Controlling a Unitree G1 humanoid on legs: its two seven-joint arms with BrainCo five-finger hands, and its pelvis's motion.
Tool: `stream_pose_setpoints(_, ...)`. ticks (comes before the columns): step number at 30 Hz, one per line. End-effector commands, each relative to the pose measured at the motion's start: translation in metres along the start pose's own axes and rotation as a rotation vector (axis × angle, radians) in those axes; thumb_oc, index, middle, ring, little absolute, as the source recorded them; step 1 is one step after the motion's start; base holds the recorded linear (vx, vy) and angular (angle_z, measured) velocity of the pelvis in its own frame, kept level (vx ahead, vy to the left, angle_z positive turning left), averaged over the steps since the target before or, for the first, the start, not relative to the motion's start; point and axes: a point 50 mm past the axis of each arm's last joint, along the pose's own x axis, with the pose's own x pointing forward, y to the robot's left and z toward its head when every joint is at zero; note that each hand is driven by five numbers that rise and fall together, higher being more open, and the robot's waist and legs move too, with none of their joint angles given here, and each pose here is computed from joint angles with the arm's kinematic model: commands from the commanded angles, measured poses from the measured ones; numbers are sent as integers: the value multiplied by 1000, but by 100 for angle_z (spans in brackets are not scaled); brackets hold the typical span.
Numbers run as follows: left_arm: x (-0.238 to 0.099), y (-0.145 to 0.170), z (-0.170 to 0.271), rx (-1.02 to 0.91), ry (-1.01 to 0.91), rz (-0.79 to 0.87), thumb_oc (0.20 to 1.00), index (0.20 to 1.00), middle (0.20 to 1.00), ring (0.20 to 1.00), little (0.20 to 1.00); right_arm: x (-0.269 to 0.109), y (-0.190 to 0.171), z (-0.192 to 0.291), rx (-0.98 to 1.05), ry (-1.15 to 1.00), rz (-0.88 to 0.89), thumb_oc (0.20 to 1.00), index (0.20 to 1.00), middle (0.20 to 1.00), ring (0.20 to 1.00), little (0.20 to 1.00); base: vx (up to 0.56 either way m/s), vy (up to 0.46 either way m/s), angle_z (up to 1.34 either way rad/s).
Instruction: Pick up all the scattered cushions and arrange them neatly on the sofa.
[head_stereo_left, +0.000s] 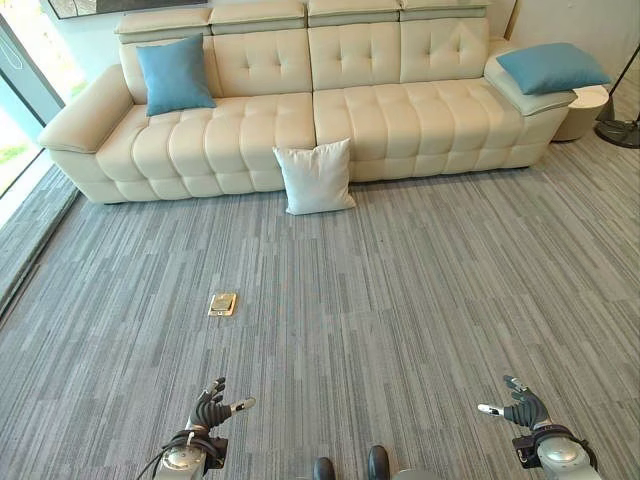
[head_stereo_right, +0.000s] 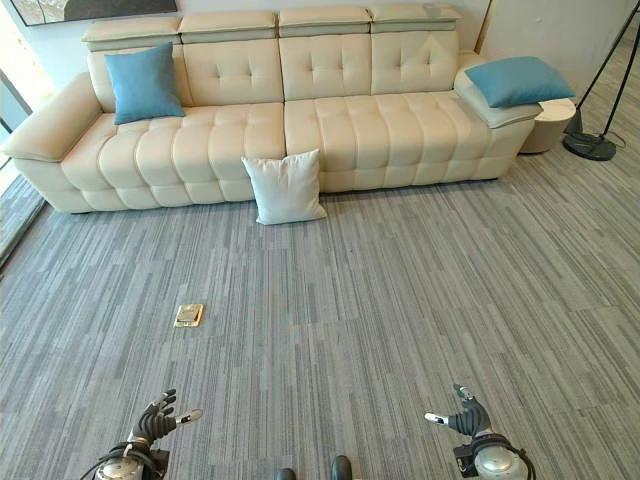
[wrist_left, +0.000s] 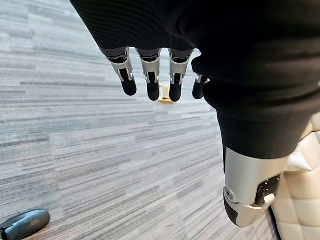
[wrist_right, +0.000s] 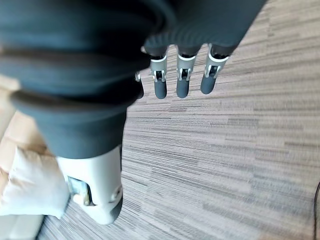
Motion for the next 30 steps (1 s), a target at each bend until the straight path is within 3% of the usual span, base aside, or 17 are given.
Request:
stream_pose_setpoints(1,2,12,3,-43,-15,54,1000,1000,1000,1000,1000,2,-5,3,105,-22,-48,1000,1000,1000,1000,1000,0,0,0)
stream_pose_setpoints(19,2,22,11,-37,-45,103,1000,1000,1000,1000,1000,7,-2,17,110,-50,-56,1000,1000,1000,1000,1000,10,4,1)
stream_pose_setpoints(30,2,28,23,-47,-97,124,1000,1000,1000,1000,1000,14,7,41,48,-119,-16,1000,1000,1000,1000,1000,71,140,-12)
